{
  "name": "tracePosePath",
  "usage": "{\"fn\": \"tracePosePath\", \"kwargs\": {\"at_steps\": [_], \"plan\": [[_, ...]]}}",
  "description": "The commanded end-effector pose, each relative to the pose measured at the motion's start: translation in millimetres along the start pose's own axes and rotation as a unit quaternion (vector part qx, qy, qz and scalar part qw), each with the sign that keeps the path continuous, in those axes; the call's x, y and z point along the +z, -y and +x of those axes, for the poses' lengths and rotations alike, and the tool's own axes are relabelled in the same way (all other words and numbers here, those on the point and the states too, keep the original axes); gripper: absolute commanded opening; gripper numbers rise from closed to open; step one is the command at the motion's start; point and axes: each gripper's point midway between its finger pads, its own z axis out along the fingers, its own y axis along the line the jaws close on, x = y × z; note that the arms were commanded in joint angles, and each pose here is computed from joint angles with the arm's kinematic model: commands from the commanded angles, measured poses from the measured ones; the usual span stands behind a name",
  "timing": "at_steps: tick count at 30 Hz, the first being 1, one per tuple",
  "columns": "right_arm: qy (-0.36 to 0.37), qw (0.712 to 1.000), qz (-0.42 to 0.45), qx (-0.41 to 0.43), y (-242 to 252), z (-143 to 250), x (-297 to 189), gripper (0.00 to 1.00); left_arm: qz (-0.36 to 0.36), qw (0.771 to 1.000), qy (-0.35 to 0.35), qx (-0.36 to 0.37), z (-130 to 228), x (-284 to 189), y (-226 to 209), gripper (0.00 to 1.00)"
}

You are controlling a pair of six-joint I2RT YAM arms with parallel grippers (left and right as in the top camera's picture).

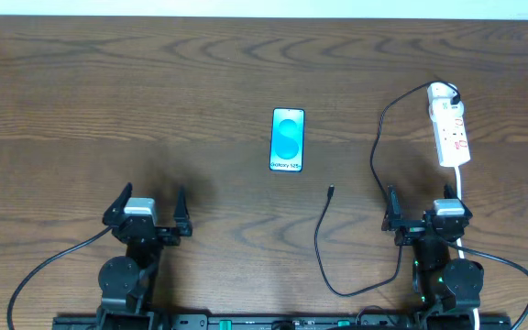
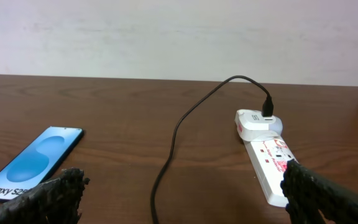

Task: Plug charger to phone and switch on socket

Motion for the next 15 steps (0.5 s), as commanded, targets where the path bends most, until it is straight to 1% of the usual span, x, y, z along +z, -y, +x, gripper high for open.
{"fn": "tracePosePath", "kwargs": {"at_steps": [1, 7, 15], "plan": [[0.0, 1.0, 0.001, -0.006, -0.3, 0.6, -0.2, 0.99, 0.023, 1.0, 0.015, -0.001, -4.1, 0.5, 7.3, 0.98], [0.0, 1.0, 0.001, -0.006, -0.3, 0.6, -0.2, 0.99, 0.025, 0.998, 0.059, -0.019, -32.9, -3.7, 8.4, 0.98], [0.0, 1.0, 0.001, -0.006, -0.3, 0.6, -0.2, 0.99, 0.025, 0.996, 0.082, -0.018, -60.9, -10.3, 9.2, 0.98]]}}
